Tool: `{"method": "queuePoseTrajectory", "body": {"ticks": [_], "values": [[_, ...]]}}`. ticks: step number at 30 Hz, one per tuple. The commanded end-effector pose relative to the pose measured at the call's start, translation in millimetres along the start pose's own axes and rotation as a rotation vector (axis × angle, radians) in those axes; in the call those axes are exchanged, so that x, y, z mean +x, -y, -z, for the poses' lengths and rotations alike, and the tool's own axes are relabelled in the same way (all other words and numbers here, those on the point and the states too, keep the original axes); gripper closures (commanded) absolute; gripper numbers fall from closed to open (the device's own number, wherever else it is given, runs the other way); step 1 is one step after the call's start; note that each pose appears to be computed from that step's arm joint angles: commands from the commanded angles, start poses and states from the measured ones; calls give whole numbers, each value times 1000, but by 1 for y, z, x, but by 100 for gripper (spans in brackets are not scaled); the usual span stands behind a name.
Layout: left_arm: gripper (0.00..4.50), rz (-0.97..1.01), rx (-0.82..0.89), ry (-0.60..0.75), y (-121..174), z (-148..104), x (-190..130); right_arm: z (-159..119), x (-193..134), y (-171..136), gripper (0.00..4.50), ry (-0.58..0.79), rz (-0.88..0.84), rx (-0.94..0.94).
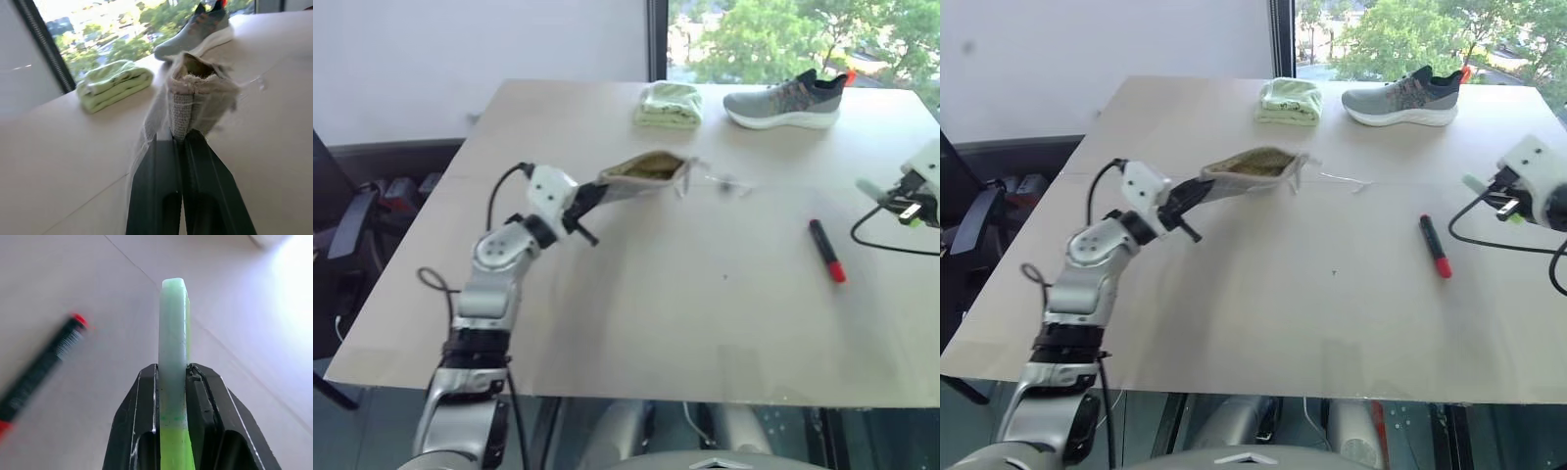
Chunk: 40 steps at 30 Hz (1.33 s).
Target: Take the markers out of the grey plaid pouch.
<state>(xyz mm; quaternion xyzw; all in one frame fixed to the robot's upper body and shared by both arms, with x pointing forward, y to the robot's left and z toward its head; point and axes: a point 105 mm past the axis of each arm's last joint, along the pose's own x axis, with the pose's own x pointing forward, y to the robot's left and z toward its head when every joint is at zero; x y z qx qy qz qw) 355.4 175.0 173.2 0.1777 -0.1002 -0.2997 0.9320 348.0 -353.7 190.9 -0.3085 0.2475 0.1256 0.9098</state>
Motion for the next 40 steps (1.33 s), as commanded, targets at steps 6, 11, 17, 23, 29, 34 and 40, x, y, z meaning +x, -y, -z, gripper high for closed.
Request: {"method": "queuePoseTrajectory", "body": {"ticks": [6, 11, 17, 23, 29, 34, 40], "values": [[450, -28, 117, -54, 7, 9, -25, 22, -8, 26, 244, -75, 112, -38], [450, -39, 172, -90, 7, 18, -32, 1, -5, 8, 162, 47, -12, 23], [194, -76, 193, -126, -3, 25, -51, -20, -18, -30, 156, 178, -224, 103], [4, -67, 21, -205, 10, 38, -90, -21, -24, -87, 156, 258, -418, 189], [4, 13, -230, -278, 58, 41, -113, -20, -42, -152, 156, 399, -669, 235], [4, 83, -367, -332, 102, 49, -124, -4, -40, -174, 156, 400, -749, 218], [4, 98, -366, -342, 118, 48, -135, 9, -41, -172, 156, 427, -748, 219]]}}
